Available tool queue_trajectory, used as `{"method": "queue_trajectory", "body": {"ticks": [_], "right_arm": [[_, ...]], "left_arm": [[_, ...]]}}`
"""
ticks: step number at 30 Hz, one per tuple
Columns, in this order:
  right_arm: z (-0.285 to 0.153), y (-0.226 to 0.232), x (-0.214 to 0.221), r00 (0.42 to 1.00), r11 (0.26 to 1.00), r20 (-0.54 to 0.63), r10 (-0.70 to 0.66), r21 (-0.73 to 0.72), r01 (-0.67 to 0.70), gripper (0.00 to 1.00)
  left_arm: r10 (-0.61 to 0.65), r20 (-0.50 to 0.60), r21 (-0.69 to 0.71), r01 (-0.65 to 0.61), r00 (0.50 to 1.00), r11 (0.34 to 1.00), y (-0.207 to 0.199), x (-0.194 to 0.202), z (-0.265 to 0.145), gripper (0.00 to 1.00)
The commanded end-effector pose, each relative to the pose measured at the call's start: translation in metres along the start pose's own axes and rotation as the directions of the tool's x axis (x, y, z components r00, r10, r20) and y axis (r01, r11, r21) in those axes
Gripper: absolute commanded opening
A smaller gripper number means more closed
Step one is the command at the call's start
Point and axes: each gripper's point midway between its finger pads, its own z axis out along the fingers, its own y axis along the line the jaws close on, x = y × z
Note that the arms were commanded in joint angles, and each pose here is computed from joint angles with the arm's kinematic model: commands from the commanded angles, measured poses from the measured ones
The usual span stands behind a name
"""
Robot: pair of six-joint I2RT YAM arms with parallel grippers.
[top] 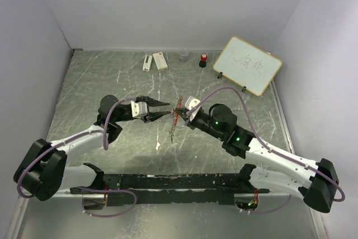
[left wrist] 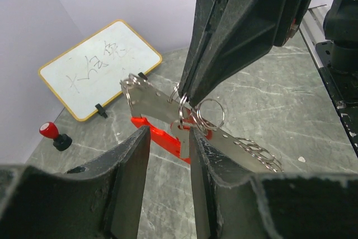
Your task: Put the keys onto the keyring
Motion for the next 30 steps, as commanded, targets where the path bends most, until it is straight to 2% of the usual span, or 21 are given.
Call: {"method": "queue_trajectory", "body": {"ticks": [1,7,16,24,30], "right_arm": [[0.005,-0.005,-0.022,0.998,1.000,0.066,-0.010,0.000,0.010,0.00],[0.008,-0.004,-0.024,0.997,1.000,0.070,-0.011,-0.007,0.011,0.00],[0.008,-0.005,-0.031,0.996,1.000,0.088,-0.014,-0.009,0.015,0.00],[0.006,-0.009,-0.035,0.994,1.000,0.106,-0.011,0.012,0.010,0.00],[-0.002,-0.010,-0.048,0.980,1.000,0.198,-0.004,0.030,-0.002,0.00]], "left_arm": [[0.050,0.049,0.013,-0.050,0.998,0.999,0.004,-0.019,0.005,0.44],[0.039,0.074,0.050,-0.042,0.997,0.998,-0.003,-0.021,0.007,0.43],[0.013,0.062,0.083,-0.018,0.998,0.996,-0.006,-0.016,0.009,0.34],[0.002,0.056,0.072,-0.006,0.998,0.997,-0.002,-0.015,0.011,0.19],[-0.024,0.067,0.059,0.020,0.997,0.998,0.000,-0.014,0.012,0.08]]}}
